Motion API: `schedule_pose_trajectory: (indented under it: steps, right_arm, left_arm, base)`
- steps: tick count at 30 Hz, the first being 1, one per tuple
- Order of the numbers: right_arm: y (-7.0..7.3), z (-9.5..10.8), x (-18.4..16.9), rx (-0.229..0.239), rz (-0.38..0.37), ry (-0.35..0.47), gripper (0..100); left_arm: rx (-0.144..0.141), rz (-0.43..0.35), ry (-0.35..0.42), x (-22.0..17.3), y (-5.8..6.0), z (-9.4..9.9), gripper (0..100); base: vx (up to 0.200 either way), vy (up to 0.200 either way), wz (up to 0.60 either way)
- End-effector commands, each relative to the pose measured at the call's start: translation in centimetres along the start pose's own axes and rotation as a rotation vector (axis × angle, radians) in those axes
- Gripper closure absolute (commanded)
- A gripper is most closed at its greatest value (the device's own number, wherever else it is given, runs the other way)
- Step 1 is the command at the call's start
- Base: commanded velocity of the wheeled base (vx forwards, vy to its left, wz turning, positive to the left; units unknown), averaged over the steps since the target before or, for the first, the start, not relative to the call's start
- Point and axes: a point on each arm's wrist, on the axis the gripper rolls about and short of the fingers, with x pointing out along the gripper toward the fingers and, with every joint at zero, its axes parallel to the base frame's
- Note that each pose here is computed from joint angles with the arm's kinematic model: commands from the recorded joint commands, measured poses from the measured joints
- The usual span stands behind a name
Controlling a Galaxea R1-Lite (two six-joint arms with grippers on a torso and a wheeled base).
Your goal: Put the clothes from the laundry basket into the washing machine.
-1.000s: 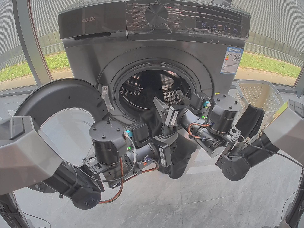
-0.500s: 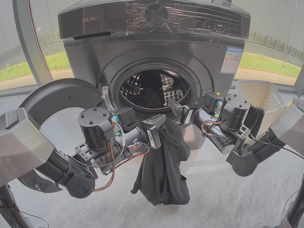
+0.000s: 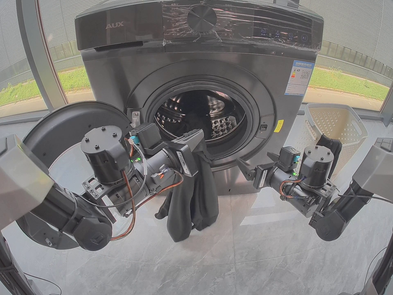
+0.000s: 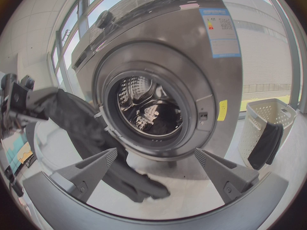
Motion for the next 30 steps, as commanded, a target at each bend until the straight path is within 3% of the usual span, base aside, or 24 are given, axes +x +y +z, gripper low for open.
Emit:
schedule_pose_trajectory:
  steps: [1, 9, 22, 30]
  right_arm:
    - [-0.4, -1.5, -0.5, -0.007, 0.007, 0.060, 0]
    - [-1.0, -4.2, -0.4, -0.012, 0.019, 0.133, 0]
    - [-0.8, -5.8, 0.9, -0.016, 0.040, 0.146, 0]
    - [-0.4, -8.0, 2.9, -0.020, 0.063, 0.170, 0]
  left_arm:
    - [0.004, -0.016, -0.039, -0.7, -0.6, 1.5, 100]
    - [0.005, -0.056, -0.086, -1.6, -1.5, 3.3, 100]
    - [0.011, -0.117, -0.120, -2.4, -2.0, 3.8, 100]
    - [0.007, -0.134, -0.130, -2.7, -2.6, 4.2, 100]
  base:
    - [0.000, 0.000, 0.00]
    - [0.000, 0.000, 0.00]
    - [0.000, 0.000, 0.00]
    - [0.000, 0.000, 0.00]
